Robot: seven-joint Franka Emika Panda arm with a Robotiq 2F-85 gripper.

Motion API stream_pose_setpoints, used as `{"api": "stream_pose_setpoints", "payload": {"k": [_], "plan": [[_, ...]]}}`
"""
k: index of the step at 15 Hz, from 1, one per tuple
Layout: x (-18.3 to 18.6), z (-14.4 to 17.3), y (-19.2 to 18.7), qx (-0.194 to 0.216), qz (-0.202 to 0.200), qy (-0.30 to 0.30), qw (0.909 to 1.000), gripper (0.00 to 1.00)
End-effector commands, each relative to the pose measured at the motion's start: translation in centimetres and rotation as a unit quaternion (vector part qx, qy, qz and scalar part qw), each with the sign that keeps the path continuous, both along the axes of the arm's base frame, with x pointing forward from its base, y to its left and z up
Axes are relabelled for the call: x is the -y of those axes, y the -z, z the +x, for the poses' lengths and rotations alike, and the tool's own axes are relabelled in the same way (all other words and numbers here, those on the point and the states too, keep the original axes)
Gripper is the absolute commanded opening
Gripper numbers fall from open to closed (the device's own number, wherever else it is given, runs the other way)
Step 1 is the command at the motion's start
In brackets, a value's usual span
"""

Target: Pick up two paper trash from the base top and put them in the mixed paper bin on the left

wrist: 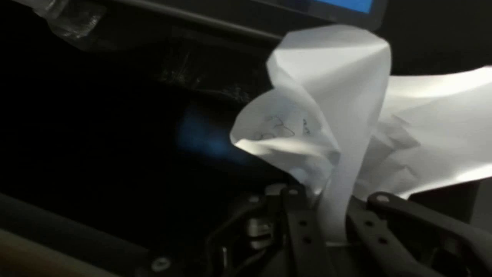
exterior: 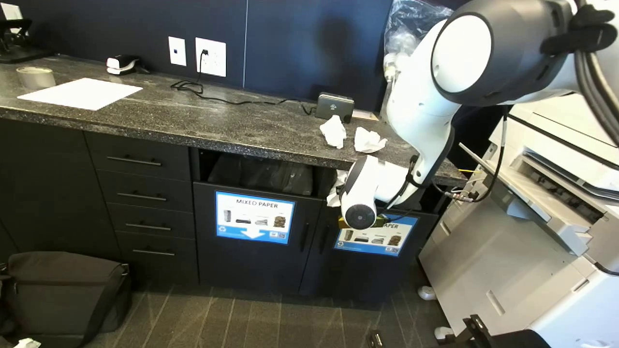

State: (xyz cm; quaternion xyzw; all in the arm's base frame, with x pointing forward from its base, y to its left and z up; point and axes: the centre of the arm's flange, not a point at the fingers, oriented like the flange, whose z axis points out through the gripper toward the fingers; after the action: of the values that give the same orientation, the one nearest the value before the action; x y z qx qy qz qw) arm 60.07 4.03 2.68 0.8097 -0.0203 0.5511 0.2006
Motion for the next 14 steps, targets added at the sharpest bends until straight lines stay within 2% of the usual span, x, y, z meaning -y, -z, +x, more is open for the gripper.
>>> {"api": "stream_pose_setpoints", "payload": {"k": [1, 7, 9, 14], "plan": [[8.0, -1.7, 1.8, 0.008, 0.023, 0.019, 0.9995, 0.08], [13.6, -0.7, 2.7, 0.004, 0.018, 0.071, 0.9973, 0.08], [14.8, -0.4, 2.1, 0.006, 0.019, 0.074, 0.9971, 0.08], [16.2, 2.7, 1.4, 0.002, 0.015, 0.062, 0.998, 0.08]]}}
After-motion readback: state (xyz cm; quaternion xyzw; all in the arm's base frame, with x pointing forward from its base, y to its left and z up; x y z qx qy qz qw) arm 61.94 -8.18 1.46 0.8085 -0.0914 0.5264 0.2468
